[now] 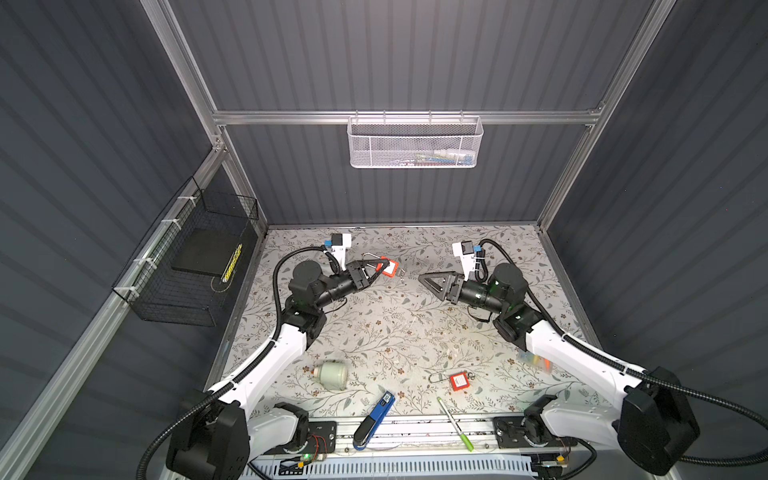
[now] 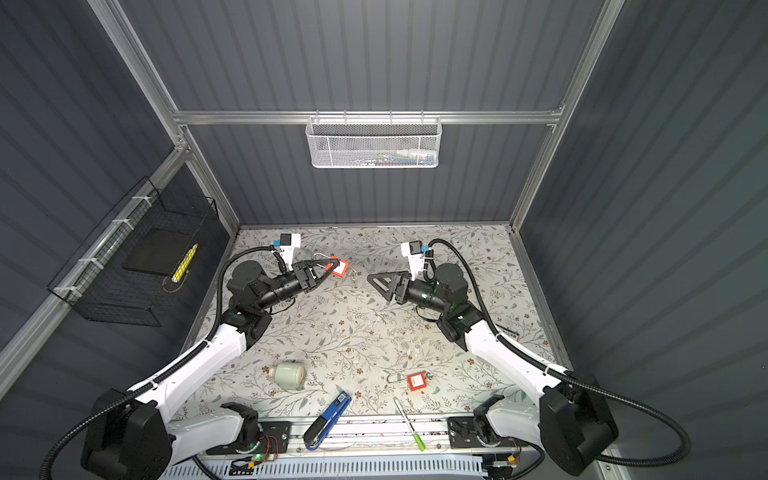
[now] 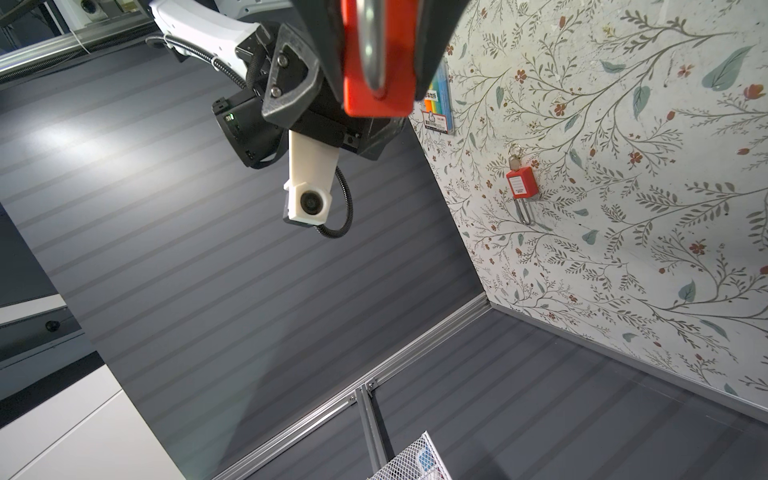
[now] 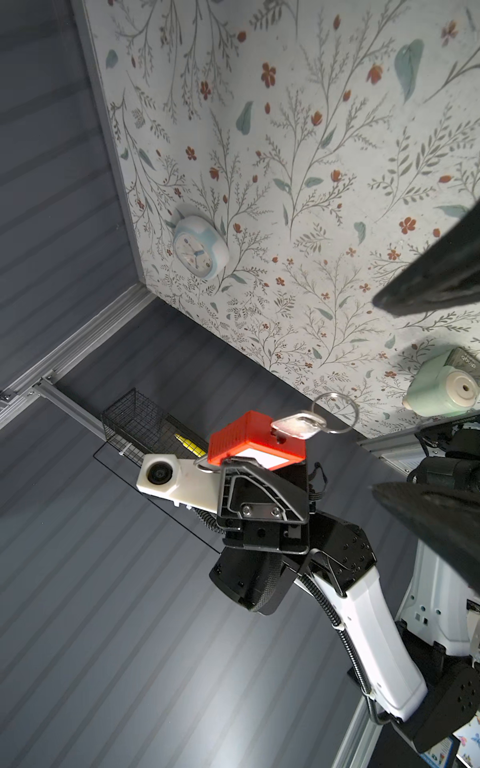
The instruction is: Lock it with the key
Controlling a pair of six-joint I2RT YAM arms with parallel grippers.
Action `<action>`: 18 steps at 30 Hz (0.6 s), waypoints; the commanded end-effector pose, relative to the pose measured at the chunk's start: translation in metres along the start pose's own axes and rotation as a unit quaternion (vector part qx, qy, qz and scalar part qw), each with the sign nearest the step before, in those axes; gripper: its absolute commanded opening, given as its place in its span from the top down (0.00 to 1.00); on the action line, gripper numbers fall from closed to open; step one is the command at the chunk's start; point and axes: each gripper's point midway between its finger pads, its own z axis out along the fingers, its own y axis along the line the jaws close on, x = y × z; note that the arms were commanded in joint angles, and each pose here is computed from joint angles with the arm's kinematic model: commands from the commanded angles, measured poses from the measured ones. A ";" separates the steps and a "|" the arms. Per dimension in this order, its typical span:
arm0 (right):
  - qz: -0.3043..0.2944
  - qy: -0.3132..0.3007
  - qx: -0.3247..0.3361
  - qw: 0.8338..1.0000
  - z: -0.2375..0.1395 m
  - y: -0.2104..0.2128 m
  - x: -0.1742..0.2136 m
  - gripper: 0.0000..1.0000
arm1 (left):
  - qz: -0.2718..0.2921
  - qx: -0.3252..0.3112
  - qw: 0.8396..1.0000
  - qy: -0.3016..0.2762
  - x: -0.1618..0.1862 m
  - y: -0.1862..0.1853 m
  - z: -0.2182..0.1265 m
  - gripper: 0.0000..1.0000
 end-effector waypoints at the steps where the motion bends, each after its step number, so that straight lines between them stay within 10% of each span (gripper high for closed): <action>1: -0.007 0.014 -0.036 0.999 0.004 0.017 -0.005 0.41 | 0.023 0.028 0.999 -0.006 -0.003 -0.019 -0.002 1.00; 8: 0.016 0.016 -0.086 0.996 0.018 0.027 -0.013 0.64 | 0.023 0.031 0.999 -0.008 -0.004 -0.022 -0.003 1.00; 18: 0.022 0.025 -0.104 0.994 0.030 0.032 -0.014 0.67 | 0.018 0.032 0.999 -0.011 -0.005 -0.021 -0.003 1.00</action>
